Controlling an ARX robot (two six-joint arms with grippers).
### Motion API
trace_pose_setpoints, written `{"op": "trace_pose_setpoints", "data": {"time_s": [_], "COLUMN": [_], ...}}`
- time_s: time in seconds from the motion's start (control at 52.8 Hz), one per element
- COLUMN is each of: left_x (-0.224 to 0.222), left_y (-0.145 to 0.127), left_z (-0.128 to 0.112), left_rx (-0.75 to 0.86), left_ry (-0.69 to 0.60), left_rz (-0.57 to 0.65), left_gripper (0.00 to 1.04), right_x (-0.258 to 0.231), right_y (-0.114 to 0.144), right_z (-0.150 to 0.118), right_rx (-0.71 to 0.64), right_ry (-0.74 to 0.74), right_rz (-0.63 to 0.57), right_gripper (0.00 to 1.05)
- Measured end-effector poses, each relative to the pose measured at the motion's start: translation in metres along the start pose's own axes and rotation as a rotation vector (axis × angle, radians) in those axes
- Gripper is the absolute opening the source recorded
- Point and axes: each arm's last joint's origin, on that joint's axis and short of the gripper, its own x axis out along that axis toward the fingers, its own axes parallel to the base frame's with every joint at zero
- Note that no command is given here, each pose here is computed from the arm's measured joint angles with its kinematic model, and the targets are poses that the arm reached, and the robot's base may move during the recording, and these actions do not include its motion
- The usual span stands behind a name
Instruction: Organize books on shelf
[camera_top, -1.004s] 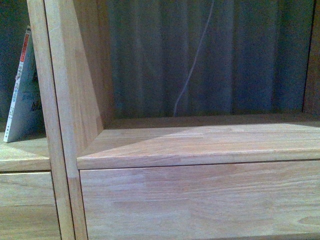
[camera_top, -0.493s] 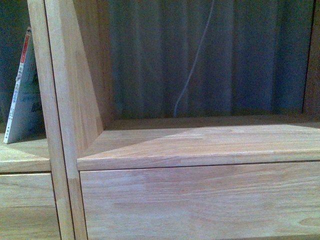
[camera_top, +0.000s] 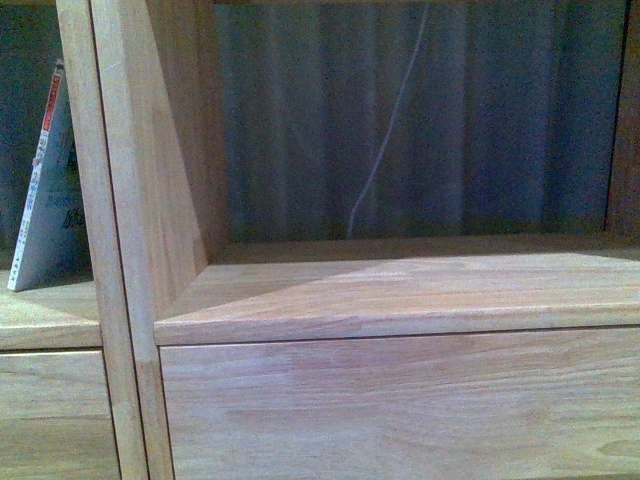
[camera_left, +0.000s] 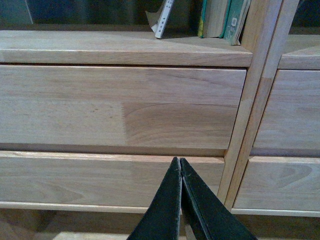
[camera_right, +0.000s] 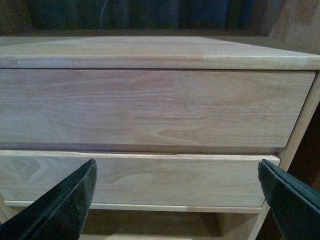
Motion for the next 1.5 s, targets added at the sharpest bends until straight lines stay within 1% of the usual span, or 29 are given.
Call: {"op": "trace_pose_setpoints", "data": {"time_s": [0.095,0.114,0.133,0.303,0.341,0.36,0.455,0.474,0.568,0.644,1.497], "left_x": [0.0,0.0,0.0,0.0,0.0,0.0,0.0,0.0,0.0,0.0,0.0], "left_y": [0.0,0.0,0.0,0.0,0.0,0.0,0.0,0.0,0.0,0.0,0.0], "left_z": [0.0,0.0,0.0,0.0,0.0,0.0,0.0,0.0,0.0,0.0,0.0], "left_rx": [0.0,-0.003,-0.002,-0.002,-0.002,-0.003,-0.002,-0.002,-0.002,-0.003,-0.003], "left_ry": [0.0,0.0,0.0,0.0,0.0,0.0,0.0,0.0,0.0,0.0,0.0], "left_rz": [0.0,0.0,0.0,0.0,0.0,0.0,0.0,0.0,0.0,0.0,0.0], "left_gripper": [0.03,0.05,0.08,0.49,0.56,0.61,0.79,0.8,0.99,0.97,0.97], "right_x": [0.0,0.0,0.0,0.0,0.0,0.0,0.0,0.0,0.0,0.0,0.0], "right_y": [0.0,0.0,0.0,0.0,0.0,0.0,0.0,0.0,0.0,0.0,0.0], "right_z": [0.0,0.0,0.0,0.0,0.0,0.0,0.0,0.0,0.0,0.0,0.0], "right_rx": [0.0,0.0,0.0,0.0,0.0,0.0,0.0,0.0,0.0,0.0,0.0], "right_ry": [0.0,0.0,0.0,0.0,0.0,0.0,0.0,0.0,0.0,0.0,0.0], "right_rz": [0.0,0.0,0.0,0.0,0.0,0.0,0.0,0.0,0.0,0.0,0.0], "right_gripper": [0.98,0.98,0.98,0.98,0.98,0.98,0.98,0.98,0.98,0.98,0.98]}}
